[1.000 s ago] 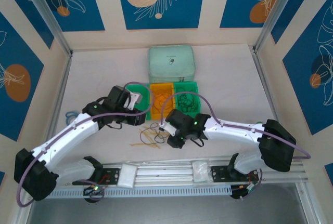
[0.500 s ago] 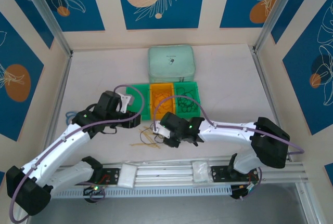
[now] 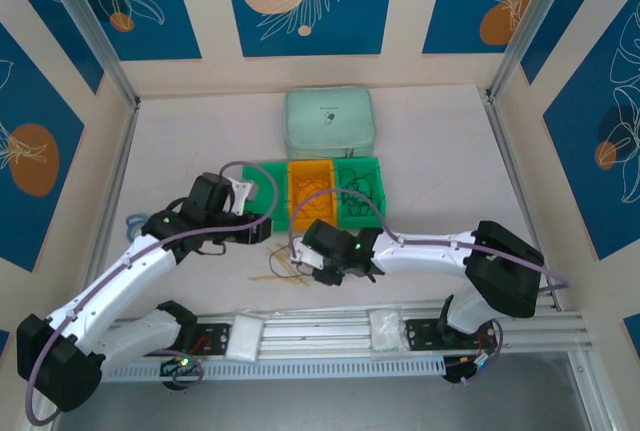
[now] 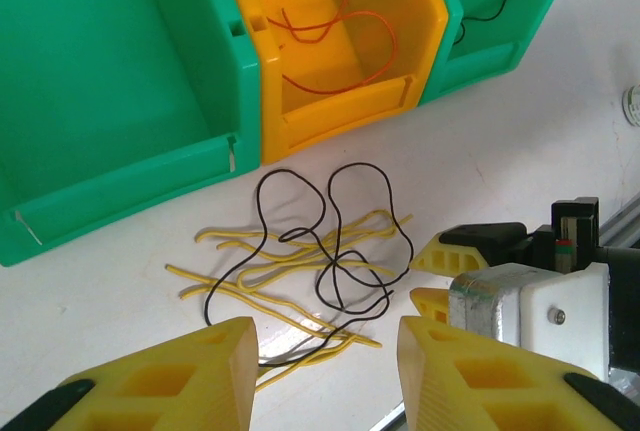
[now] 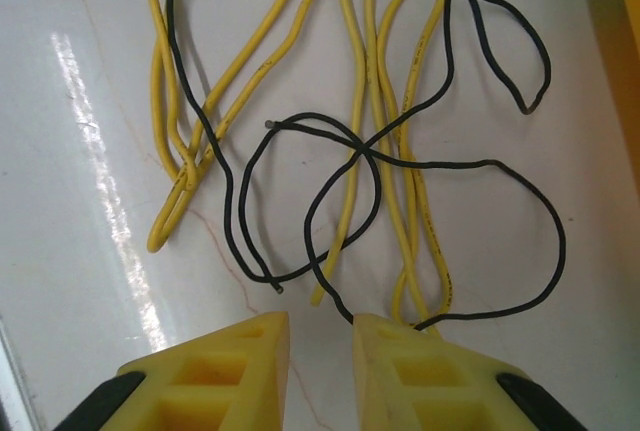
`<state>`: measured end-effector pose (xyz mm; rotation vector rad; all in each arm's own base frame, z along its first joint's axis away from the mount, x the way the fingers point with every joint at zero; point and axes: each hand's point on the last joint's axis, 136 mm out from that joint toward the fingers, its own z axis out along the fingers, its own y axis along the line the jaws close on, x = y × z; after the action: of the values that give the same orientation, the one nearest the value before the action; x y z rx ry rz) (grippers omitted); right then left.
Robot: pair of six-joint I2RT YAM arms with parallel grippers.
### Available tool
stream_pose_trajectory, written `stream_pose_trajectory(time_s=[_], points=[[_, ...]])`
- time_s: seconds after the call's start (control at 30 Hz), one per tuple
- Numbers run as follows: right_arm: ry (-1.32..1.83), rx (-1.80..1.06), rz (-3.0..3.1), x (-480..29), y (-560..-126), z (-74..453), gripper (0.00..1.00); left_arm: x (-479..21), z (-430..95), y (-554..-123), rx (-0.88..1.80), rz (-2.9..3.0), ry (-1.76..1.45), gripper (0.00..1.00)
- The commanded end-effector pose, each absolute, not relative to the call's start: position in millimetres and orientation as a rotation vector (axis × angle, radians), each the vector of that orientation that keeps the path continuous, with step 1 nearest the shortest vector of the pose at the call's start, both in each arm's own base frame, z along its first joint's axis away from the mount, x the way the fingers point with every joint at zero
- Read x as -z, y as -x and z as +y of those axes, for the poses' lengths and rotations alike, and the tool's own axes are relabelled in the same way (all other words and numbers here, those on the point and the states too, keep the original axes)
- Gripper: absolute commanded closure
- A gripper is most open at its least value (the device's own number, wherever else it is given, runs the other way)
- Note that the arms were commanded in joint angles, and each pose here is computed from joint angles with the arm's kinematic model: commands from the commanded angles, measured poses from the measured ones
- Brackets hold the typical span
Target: Untangle the cables
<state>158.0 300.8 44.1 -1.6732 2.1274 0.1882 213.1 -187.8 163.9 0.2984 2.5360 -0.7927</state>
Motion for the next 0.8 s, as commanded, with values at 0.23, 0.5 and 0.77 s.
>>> stream_pose_trajectory(time_s=[0.23,0.5,0.77], points=[[1.707,-0.079,1.995,-44,-181,322,0.76,-154,-187,-214,0.818,2.547,-0.311,0.59],[1.661,-0.117,1.936,-61,-185,332,1.0,-151,-189,-217,0.83,2.555,-0.315,0.59],[1.531,-0.388,2.032,-88,-180,337,1.0,-149,-189,-216,0.832,2.558,-0.314,0.59]])
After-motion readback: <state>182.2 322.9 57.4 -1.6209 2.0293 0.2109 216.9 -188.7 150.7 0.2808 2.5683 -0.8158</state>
